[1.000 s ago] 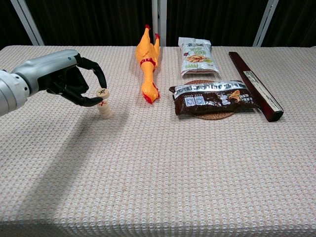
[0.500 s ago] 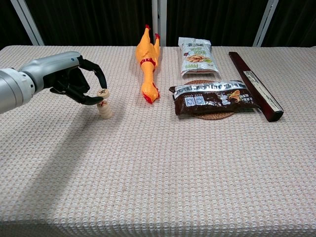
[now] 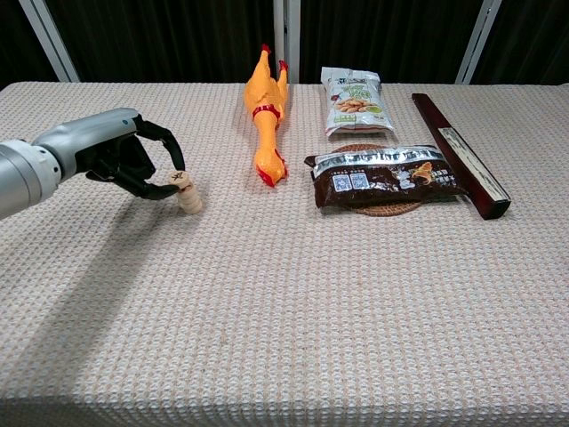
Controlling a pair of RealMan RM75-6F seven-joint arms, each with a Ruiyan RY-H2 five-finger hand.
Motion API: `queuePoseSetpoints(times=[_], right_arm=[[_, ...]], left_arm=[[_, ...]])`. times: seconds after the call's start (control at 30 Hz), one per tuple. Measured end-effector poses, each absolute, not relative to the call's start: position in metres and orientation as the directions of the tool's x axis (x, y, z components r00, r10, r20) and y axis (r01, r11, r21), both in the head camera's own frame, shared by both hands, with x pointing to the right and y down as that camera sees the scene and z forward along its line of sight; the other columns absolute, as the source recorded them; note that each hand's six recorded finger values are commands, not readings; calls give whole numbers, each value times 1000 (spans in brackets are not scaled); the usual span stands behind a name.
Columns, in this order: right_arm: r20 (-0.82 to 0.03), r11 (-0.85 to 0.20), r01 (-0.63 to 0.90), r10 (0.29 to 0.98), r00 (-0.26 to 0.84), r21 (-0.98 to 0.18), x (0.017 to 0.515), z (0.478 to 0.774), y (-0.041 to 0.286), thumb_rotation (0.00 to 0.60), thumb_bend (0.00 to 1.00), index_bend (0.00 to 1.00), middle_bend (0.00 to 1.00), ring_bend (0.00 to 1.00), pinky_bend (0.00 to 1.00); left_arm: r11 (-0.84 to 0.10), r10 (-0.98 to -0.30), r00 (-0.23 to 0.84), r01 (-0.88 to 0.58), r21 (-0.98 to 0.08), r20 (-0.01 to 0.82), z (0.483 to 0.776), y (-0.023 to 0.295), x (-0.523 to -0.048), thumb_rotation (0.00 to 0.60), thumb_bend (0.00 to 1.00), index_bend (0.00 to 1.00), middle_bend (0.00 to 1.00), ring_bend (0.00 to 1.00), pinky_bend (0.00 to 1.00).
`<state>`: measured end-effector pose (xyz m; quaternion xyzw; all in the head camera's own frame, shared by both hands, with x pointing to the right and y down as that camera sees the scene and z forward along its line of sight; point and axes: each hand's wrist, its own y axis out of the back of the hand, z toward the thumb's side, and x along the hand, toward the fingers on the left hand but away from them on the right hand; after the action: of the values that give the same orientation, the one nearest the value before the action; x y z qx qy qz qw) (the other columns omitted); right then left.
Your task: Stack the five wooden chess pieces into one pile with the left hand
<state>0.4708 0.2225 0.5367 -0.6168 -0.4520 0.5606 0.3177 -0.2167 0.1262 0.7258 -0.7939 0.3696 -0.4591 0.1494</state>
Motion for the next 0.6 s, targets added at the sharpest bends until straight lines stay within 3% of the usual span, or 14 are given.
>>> queuePoseSetpoints(times=[0.6], right_arm=[[-413,-398,200,910,-38,-895,471,539,222,600,298,0,0,0,0]], left_arm=[[-680,-728,312,-444,-583,611,729,128,-213,600,287,476,1000,1000,1000]])
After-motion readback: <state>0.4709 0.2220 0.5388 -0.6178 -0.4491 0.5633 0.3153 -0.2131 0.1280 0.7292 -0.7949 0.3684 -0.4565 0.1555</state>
